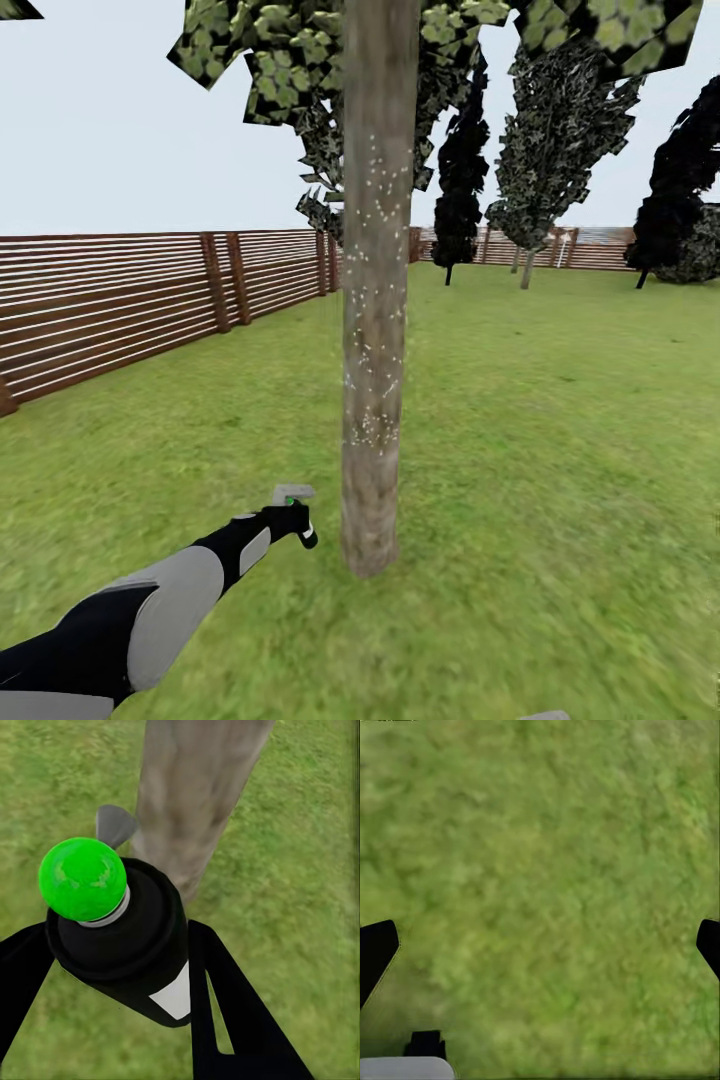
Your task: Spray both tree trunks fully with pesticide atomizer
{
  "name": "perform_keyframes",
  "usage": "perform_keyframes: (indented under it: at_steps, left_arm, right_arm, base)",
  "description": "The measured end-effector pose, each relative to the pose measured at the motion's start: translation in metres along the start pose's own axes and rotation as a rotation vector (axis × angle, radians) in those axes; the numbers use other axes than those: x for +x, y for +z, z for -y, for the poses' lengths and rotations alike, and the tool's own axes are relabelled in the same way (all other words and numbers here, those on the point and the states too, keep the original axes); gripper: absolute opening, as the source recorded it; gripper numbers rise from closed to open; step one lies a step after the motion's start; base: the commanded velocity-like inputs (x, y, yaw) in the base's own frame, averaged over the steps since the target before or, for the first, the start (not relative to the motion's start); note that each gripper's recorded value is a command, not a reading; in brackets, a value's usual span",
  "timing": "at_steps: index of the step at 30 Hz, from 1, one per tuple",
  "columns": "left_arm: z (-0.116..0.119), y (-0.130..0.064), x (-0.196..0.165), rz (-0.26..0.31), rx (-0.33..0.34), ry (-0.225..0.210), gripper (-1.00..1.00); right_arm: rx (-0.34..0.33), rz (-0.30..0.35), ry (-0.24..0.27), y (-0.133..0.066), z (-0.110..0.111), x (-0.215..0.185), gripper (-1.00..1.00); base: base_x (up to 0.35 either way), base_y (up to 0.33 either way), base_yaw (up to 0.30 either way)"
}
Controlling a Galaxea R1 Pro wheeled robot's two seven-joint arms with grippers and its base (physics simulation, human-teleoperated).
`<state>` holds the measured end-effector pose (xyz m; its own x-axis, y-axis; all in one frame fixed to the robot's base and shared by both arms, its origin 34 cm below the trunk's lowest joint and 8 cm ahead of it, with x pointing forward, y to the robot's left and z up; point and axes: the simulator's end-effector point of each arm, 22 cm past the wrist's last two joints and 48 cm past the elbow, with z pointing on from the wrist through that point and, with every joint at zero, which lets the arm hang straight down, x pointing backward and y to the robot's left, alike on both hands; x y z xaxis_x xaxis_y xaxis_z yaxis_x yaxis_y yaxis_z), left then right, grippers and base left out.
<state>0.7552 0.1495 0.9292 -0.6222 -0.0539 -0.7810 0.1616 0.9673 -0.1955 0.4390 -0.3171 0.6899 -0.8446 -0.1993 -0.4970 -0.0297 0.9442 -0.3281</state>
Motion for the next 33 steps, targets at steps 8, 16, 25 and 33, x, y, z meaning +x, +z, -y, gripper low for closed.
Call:
perform_keyframes:
  at_steps: [8,16,25,33]
  left_arm:
    - [-0.0001,0.0002,0.0014,-0.006,0.000,-0.001,-1.00]
    - [-0.0001,0.0003,0.0015,-0.007,0.000,-0.001,-1.00]
    - [-0.0012,0.0000,0.0017,-0.008,-0.002,-0.001,-1.00]
    - [-0.0011,-0.0001,0.0018,-0.009,-0.001,-0.002,-1.00]
  right_arm:
    - [0.000,-0.002,-0.001,0.0000,-0.0002,0.0010,1.00]
    - [0.000,-0.004,-0.001,0.0001,-0.0003,0.0014,1.00]
    - [-0.001,-0.004,-0.001,-0.0001,-0.0005,0.0014,1.00]
    - [-0.001,-0.004,-0.001,-0.0002,-0.0009,0.0012,1.00]
  base:
    - [0.146,0.327,-0.298]
    - [0.007,0.349,-0.300]
    - [0.062,0.350,-0.296]
    - [0.106,0.350,-0.092]
